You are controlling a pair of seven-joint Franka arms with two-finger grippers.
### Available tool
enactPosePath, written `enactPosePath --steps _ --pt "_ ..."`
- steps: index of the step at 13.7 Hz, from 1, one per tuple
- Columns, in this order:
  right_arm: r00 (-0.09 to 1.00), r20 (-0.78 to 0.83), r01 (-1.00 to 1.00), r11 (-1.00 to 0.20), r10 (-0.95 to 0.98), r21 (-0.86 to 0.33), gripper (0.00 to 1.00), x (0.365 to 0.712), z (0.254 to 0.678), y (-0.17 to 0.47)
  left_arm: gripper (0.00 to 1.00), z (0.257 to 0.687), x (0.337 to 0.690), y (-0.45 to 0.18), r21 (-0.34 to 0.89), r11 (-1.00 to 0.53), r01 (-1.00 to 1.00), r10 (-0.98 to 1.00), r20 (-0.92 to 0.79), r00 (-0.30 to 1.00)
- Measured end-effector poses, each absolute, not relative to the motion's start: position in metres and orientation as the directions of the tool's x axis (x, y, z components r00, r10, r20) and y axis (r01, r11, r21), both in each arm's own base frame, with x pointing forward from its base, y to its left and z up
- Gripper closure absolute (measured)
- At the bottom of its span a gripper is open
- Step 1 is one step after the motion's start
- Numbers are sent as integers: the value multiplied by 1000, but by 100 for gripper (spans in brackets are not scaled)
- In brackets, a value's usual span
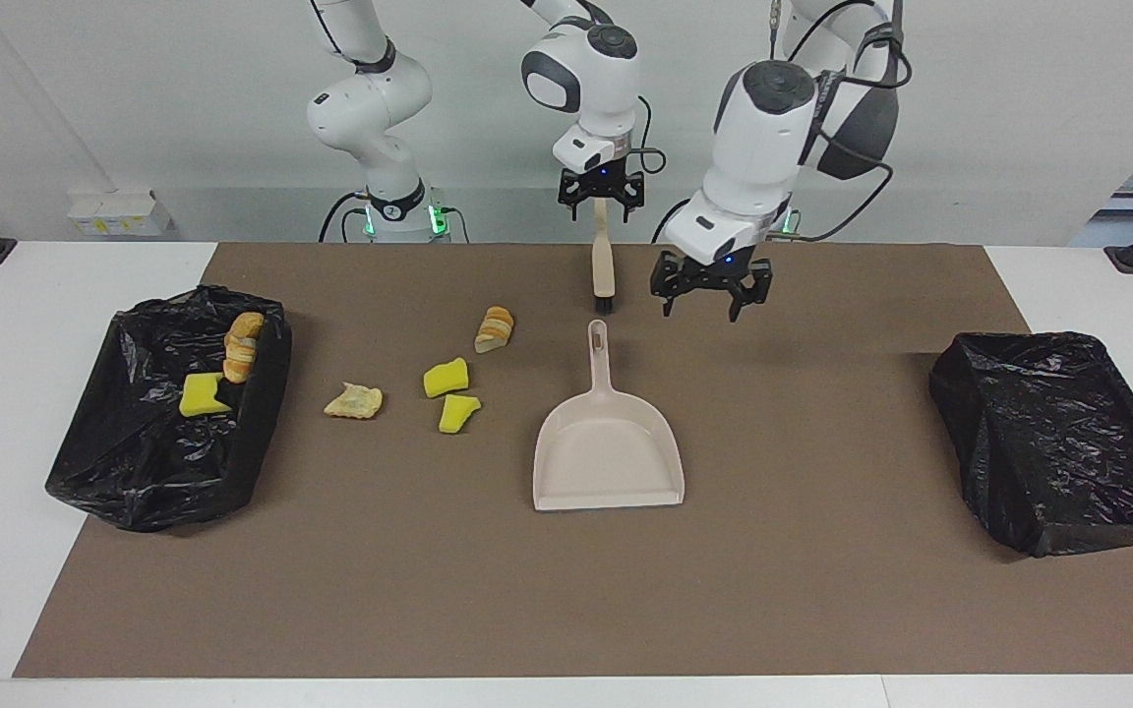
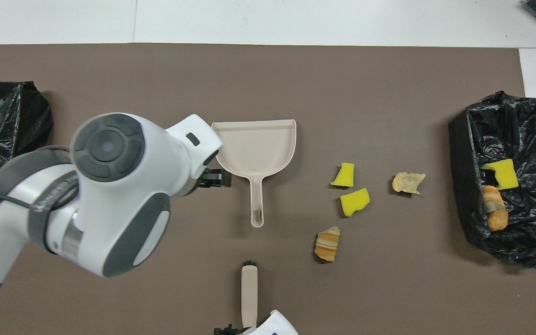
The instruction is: Sweep and dump trash in bin
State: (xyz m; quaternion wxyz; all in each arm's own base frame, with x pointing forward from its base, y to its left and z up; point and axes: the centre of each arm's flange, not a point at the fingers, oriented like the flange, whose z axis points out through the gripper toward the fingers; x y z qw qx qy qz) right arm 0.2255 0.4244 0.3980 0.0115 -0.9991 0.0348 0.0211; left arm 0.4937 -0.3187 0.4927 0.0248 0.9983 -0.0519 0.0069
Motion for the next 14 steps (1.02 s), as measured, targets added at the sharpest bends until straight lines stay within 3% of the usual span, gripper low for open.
enactPosePath --steps 5,9,13,14 --pt "996 -26 -88 -995 -86 -46 0 185 362 426 0 404 458 -396 70 -996 -57 -56 10 998" --pt "995 -35 -97 -995 -96 -37 4 167 347 432 0 381 460 -396 80 -996 -35 -33 20 999" --pt "995 -40 -96 -995 -95 -28 50 166 342 433 2 376 463 -396 83 -996 -32 -30 23 999" --pt "995 -41 -97 -995 -96 -27 54 167 342 432 4 375 462 -396 81 -996 -32 -31 22 999"
